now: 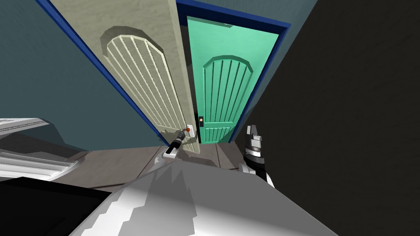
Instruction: Pull the door open
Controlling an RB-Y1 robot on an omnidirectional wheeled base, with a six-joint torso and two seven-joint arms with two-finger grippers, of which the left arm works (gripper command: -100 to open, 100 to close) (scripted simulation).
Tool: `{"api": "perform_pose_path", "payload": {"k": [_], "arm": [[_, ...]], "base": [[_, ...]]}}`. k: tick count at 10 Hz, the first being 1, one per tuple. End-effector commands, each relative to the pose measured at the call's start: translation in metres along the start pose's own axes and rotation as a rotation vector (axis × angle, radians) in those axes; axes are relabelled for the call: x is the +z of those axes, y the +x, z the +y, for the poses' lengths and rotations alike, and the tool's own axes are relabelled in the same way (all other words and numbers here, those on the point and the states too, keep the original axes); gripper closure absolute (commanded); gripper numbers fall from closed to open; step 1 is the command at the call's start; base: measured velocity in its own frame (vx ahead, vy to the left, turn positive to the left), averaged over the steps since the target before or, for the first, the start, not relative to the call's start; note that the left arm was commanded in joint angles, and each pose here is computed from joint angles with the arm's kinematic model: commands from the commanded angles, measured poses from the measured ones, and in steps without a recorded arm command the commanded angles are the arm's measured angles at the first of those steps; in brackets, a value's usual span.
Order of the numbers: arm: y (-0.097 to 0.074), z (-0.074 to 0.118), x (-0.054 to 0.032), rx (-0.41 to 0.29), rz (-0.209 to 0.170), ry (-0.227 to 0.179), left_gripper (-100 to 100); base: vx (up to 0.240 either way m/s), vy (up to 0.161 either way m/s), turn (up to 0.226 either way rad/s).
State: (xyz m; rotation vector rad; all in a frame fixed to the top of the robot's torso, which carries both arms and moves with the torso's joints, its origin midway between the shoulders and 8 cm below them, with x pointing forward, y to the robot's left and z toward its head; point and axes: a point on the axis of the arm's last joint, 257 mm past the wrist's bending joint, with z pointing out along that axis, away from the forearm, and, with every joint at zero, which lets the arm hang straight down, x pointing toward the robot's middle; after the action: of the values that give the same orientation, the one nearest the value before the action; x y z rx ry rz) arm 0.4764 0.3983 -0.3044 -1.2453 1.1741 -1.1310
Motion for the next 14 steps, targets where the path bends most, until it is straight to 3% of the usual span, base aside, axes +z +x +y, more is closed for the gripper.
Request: {"api": "perform_pose_path", "payload": {"k": [1,4,5,10,11,12,14], "arm": [[0.011,-0.003,-0.0014,-0.006,0.028,0.008,-100],[0.029,-0.008,-0.0044,-0.017,0.075,0.018,-100],[0.027,-0.007,-0.0051,-0.015,0.066,0.016,-100],[0.025,-0.009,0.0042,-0.016,0.05,0.026,-100],[0.026,-0.008,0.0027,-0.016,0.053,0.025,-100],[0.026,-0.008,0.0027,-0.016,0.053,0.025,100],[0.026,-0.008,0.0027,-0.016,0.053,0.025,100]], "base": [[-0.209,0.009,-0.099],[-0.214,0.02,-0.058],[-0.087,0.017,-0.012],[0.169,0.015,-0.033],[0.099,0.008,-0.01],[-0.008,0.0,0.011],[-0.03,0.001,-0.003]]}}
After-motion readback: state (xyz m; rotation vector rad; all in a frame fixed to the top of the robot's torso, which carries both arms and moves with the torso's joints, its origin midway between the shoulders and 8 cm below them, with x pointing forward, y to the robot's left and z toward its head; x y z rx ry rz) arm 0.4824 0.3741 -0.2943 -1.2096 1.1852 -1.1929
